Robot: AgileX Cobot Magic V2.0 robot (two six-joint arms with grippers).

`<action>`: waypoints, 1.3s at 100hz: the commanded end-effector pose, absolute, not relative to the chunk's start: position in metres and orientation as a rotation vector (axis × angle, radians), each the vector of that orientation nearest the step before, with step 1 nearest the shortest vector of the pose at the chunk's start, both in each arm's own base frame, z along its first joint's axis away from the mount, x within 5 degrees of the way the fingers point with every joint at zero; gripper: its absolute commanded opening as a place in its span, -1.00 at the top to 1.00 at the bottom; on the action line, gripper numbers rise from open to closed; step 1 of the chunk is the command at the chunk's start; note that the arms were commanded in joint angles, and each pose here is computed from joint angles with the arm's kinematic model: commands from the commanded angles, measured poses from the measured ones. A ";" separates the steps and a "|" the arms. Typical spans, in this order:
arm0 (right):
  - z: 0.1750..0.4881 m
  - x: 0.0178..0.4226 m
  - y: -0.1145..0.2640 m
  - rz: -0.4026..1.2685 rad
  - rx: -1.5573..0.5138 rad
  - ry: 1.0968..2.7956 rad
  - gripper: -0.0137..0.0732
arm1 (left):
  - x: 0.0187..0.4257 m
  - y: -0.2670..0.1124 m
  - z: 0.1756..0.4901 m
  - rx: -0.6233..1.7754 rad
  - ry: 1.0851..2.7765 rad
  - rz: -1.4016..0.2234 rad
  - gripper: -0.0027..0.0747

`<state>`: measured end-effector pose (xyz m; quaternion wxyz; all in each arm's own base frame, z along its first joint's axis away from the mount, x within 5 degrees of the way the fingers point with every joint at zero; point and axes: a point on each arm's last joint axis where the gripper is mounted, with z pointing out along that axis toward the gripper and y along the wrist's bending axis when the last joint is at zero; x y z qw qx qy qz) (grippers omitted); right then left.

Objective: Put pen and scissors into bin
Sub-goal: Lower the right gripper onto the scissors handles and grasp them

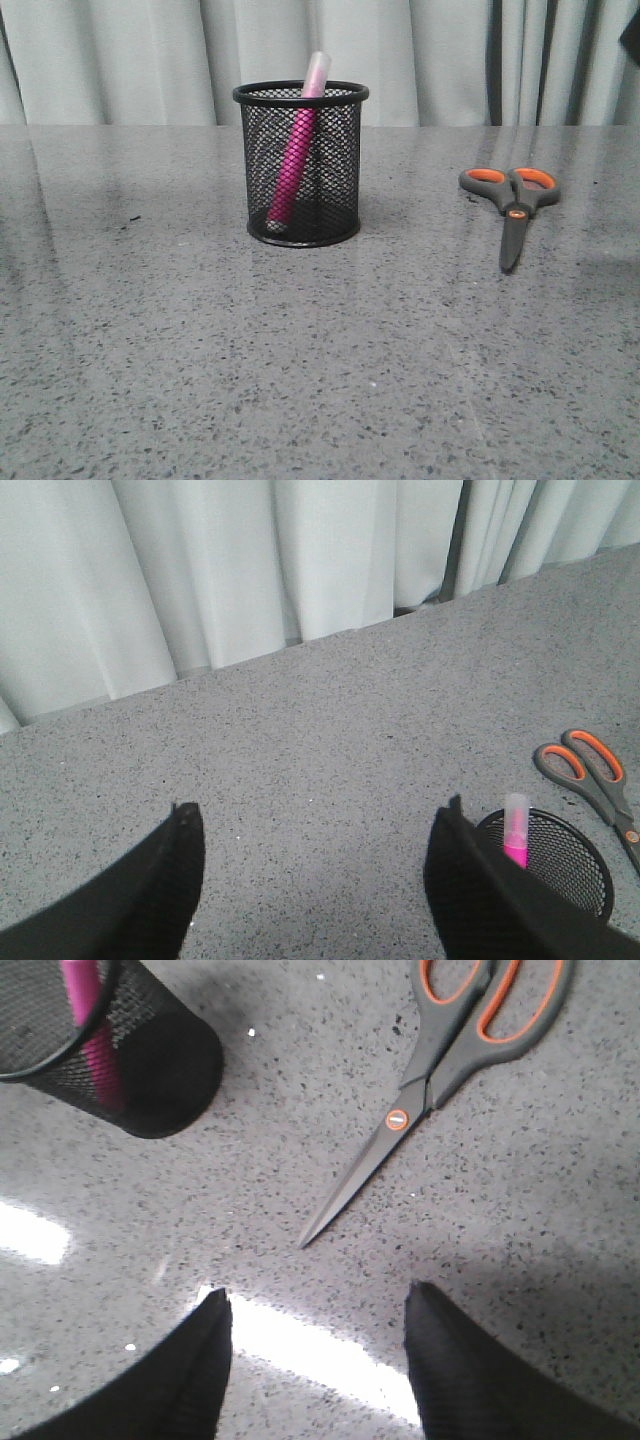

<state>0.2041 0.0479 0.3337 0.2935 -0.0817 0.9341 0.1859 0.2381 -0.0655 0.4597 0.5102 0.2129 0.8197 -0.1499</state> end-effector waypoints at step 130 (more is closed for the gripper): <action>0.282 0.352 0.096 0.094 0.016 2.774 -0.10 | 0.228 -0.065 0.480 0.471 1.868 -0.394 -0.21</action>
